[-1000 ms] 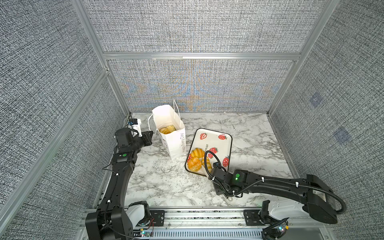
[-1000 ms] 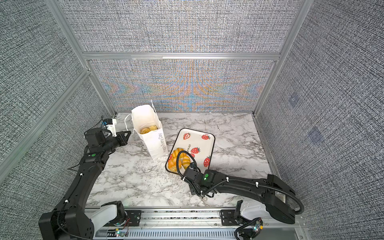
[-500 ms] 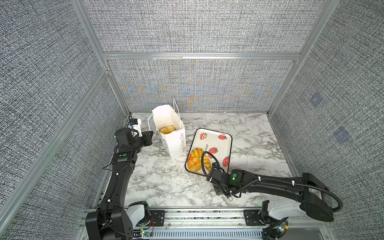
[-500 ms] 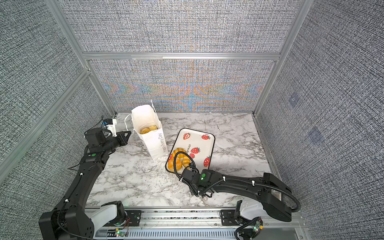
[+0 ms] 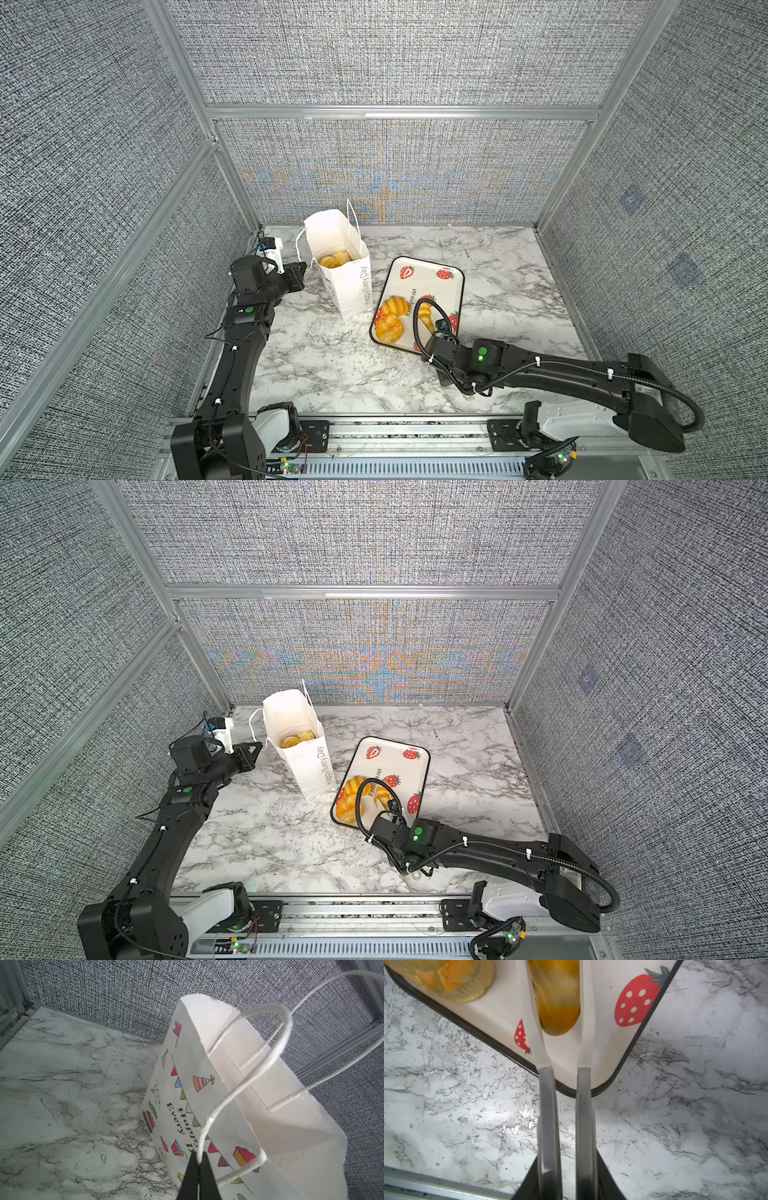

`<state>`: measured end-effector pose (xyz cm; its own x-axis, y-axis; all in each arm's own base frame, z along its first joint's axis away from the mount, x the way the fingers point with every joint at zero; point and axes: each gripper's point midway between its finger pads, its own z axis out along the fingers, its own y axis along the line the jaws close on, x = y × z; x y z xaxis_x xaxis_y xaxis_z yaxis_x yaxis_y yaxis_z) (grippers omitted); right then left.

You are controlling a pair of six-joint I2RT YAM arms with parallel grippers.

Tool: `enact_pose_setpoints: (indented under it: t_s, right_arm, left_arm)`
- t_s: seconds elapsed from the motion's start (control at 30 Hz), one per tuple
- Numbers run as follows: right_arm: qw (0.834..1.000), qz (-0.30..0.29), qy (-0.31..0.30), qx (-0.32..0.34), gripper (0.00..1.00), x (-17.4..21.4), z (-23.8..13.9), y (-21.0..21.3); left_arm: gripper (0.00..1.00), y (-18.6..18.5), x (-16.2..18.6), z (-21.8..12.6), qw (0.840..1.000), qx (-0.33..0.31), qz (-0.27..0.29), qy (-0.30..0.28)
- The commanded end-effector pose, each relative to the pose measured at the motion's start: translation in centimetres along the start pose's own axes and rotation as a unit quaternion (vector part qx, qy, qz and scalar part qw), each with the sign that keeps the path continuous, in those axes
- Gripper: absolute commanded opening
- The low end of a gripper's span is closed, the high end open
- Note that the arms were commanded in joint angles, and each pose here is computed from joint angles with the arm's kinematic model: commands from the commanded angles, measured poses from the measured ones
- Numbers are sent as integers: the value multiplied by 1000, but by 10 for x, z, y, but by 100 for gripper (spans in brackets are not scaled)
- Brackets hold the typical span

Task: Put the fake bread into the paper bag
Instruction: 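Squeeze the tongs shut on the yellow striped roll and lift it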

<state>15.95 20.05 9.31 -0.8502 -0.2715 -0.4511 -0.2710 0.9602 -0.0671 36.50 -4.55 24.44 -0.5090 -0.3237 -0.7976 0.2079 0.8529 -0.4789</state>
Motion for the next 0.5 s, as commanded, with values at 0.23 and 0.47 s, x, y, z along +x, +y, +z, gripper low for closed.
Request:
enact_pose_setpoints:
  t_s: [0.23, 0.47]
  right_arm:
    - [993, 50, -109, 17, 26, -39, -34, -24]
    - [982, 67, -175, -4, 26, -62, -56, -27]
  left_arm:
    - [0, -1, -2, 0, 1000, 4, 4, -4]
    - [0, -2, -2, 0, 1000, 4, 4, -4]
